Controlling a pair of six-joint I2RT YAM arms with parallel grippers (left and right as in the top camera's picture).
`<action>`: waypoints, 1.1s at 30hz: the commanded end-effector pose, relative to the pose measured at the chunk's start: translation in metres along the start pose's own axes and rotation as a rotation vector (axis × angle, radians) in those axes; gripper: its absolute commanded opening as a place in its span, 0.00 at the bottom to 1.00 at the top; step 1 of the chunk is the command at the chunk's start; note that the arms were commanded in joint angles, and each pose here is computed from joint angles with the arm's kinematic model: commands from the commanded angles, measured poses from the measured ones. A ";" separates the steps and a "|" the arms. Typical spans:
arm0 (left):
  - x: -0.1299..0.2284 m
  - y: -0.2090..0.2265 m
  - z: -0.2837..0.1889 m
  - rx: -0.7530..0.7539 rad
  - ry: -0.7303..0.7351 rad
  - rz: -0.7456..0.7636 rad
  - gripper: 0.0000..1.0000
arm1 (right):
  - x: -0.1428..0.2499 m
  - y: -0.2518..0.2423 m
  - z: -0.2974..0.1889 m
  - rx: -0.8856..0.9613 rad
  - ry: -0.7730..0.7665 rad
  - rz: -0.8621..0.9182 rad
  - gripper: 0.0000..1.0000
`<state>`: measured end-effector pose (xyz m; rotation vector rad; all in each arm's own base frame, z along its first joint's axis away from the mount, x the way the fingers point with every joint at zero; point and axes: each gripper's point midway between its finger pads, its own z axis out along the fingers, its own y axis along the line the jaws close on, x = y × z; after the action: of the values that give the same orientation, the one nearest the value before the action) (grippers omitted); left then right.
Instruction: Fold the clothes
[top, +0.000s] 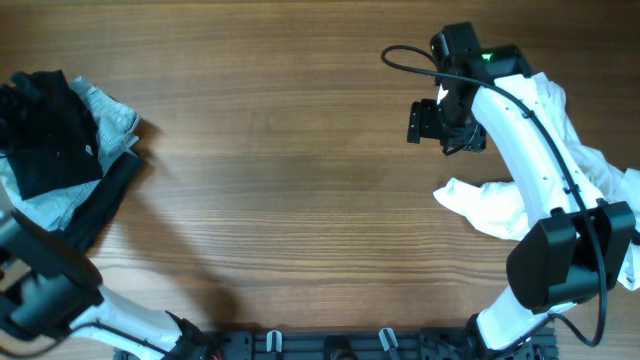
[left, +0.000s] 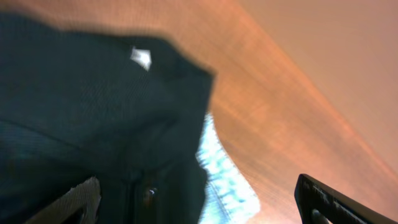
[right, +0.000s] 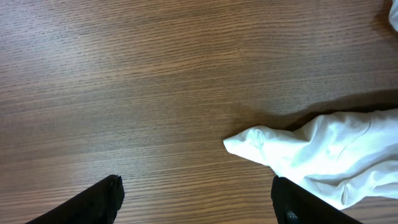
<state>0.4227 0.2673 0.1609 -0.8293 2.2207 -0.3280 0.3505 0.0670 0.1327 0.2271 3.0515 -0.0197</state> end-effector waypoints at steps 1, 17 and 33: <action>0.050 0.039 0.056 -0.019 0.164 -0.092 1.00 | 0.002 -0.005 0.002 0.024 0.003 -0.010 0.81; 0.013 -0.104 -0.019 0.143 0.005 0.205 1.00 | -0.012 0.018 0.001 -0.102 -0.042 -0.011 1.00; 0.246 -0.172 -0.050 -0.177 0.726 0.516 1.00 | -0.024 -0.002 -0.006 -0.274 -0.049 -0.123 1.00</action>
<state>0.3606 -0.0408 0.1439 -0.1011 2.9702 -0.2828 0.3847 0.0632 0.1391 0.0324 2.9362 0.3462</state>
